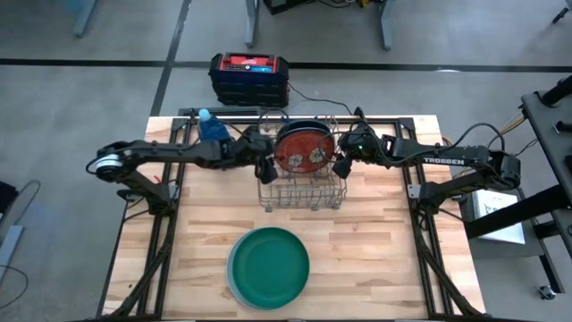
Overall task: Sort dishes
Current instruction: Put the red flowered plate into the gray dishwasher rack
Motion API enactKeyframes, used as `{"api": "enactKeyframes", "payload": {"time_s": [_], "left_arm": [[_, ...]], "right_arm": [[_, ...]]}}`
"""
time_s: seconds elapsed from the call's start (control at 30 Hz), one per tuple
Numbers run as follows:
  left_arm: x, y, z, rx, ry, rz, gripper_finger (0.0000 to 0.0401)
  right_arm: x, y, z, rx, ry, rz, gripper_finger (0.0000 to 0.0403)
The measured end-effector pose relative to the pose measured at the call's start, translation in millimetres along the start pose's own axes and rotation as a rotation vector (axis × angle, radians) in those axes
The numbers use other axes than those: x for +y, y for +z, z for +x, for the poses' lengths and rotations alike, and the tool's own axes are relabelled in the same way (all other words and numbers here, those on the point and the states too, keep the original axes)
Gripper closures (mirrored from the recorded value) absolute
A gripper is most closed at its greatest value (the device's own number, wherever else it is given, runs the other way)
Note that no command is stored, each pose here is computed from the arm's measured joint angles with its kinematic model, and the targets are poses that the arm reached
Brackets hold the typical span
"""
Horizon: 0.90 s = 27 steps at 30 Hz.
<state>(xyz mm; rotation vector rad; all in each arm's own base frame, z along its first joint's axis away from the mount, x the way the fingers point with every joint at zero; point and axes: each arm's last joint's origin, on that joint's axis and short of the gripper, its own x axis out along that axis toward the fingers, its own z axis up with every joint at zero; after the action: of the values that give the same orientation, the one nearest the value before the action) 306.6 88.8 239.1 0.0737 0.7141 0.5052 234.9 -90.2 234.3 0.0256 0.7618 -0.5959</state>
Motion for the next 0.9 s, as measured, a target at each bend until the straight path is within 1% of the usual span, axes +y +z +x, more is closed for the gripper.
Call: {"api": "enactKeyframes", "payload": {"time_s": [0.23,0.6,0.77,0.9], "left_arm": [[-0.4,-0.1,3.0,-0.003,0.012,0.007,0.0246],[0.5,1.8,3.3,-0.023,0.015,0.027,0.0246],[0.3,4.8,4.6,-0.054,0.018,0.057,0.0246],[-0.6,6.2,5.7,-0.072,-0.005,0.078,0.0246]], "right_arm": [[-0.1,0.0,0.0,0.000,0.000,0.000,0.0167],[0.0,4.5,0.0,-0.045,0.000,-0.031,0.0181],[0.0,4.4,0.0,-0.045,0.001,-0.032,0.0174],[0.1,4.1,0.0,-0.042,0.003,-0.032,0.0167]]}}
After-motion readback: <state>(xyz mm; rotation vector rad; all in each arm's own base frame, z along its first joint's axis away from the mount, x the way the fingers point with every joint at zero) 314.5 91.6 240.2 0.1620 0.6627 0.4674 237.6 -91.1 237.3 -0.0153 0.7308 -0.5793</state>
